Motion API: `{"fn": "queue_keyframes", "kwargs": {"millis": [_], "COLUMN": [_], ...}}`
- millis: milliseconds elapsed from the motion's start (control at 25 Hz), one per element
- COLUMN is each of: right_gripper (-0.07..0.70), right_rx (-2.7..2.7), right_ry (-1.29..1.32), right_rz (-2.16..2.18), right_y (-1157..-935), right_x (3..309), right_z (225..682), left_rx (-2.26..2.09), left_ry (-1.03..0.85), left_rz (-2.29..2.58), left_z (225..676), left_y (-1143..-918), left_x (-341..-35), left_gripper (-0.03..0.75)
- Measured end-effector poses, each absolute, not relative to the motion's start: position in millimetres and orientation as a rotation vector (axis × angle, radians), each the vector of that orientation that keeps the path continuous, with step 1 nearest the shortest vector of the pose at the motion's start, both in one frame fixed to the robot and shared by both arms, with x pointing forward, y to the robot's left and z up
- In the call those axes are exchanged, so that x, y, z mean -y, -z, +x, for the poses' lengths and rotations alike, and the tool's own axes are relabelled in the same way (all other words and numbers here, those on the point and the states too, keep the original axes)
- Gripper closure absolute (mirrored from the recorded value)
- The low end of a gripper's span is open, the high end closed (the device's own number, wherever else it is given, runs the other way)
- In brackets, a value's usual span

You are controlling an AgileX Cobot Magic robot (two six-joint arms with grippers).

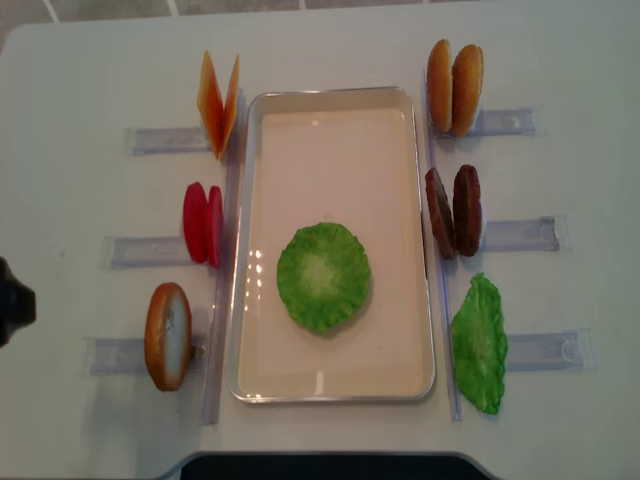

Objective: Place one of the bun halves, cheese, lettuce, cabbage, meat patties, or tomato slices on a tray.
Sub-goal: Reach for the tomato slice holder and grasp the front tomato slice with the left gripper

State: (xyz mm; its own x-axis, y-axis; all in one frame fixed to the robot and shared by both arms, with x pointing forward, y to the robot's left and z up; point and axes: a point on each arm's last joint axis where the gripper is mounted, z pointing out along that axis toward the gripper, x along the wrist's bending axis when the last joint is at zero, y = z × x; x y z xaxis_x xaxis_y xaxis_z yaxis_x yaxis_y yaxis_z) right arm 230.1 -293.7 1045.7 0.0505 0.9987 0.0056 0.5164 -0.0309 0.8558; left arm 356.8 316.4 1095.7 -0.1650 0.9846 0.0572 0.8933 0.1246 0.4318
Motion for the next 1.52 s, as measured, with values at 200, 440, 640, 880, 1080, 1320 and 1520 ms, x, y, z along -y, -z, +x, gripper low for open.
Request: {"fn": "queue_keyframes", "kwargs": {"millis": [200, 440, 640, 880, 1080, 1320, 1520], "right_gripper": [0.044, 0.044, 0.044, 0.044, 0.044, 0.044, 0.044], "right_rx": [-1.549, -1.549, -1.549, -1.549, -1.549, -1.549, -1.549], "right_ry": [-0.879, -0.879, -0.879, -0.879, -0.879, -0.879, -0.879], "right_rz": [1.634, 1.634, 1.634, 1.634, 1.634, 1.634, 1.634], "right_y": [-1046, -1046, -1046, -1046, -1046, -1046, -1046], "right_x": [294, 294, 294, 294, 294, 294, 294], "right_z": [230, 230, 230, 230, 230, 230, 230], "left_rx": [-2.169, -2.203, -2.257, -2.3, -2.305, -2.297, -2.31], "left_ry": [-0.529, -0.377, -0.242, -0.166, -0.134, -0.094, -0.07], "left_rz": [1.86, 1.876, 1.911, 1.945, 1.941, 1.978, 1.974], "left_z": [400, 455, 492, 523, 541, 550, 556], "left_y": [-1118, -1115, -1093, -1073, -1066, -1055, -1050], "left_x": [-318, -315, -314, -315, -314, -306, -293], "left_gripper": [0.024, 0.024, 0.024, 0.024, 0.024, 0.024, 0.024]}}
